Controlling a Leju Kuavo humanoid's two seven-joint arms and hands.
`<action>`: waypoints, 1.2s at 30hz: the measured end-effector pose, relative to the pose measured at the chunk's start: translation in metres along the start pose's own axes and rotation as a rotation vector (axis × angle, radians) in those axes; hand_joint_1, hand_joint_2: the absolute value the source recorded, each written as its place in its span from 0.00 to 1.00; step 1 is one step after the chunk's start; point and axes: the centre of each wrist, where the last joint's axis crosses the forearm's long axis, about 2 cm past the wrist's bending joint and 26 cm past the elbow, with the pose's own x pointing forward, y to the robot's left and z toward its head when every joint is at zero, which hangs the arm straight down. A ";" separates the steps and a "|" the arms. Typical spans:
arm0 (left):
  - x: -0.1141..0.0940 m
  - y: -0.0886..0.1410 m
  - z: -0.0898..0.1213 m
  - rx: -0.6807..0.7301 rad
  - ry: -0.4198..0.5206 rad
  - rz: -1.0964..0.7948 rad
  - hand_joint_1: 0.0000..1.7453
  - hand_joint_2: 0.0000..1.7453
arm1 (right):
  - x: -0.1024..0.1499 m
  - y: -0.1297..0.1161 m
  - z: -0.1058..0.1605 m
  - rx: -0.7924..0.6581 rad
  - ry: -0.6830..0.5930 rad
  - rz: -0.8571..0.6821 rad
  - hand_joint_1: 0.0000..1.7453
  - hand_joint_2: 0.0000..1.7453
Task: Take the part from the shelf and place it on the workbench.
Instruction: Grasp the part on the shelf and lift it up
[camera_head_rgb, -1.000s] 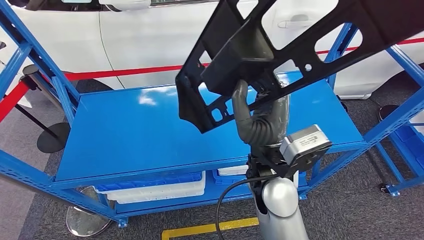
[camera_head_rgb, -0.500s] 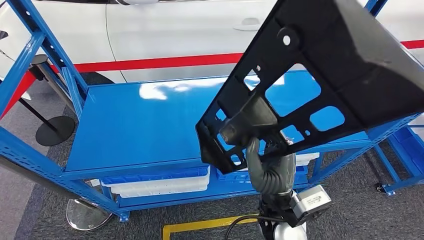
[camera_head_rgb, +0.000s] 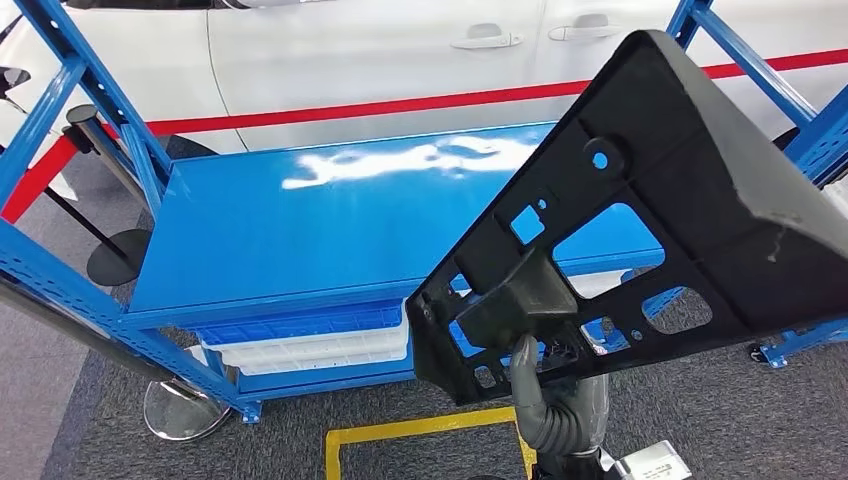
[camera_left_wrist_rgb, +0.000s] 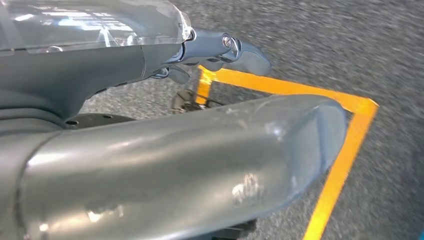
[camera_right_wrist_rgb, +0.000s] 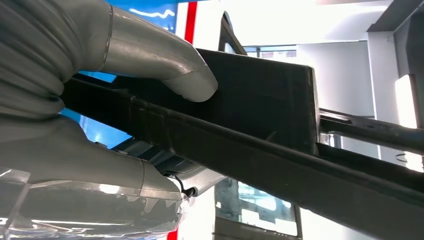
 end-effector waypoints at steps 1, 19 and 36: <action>0.000 0.000 0.000 0.002 0.002 0.000 0.00 0.00 | 0.000 0.000 0.000 -0.002 0.000 0.000 1.00 1.00; 0.001 -0.010 0.002 0.023 0.029 0.028 0.00 0.00 | 0.003 -0.004 -0.001 -0.006 0.010 -0.002 1.00 1.00; 0.002 -0.010 0.002 0.032 0.039 0.037 0.00 0.00 | 0.000 -0.013 0.005 -0.045 0.068 0.026 1.00 1.00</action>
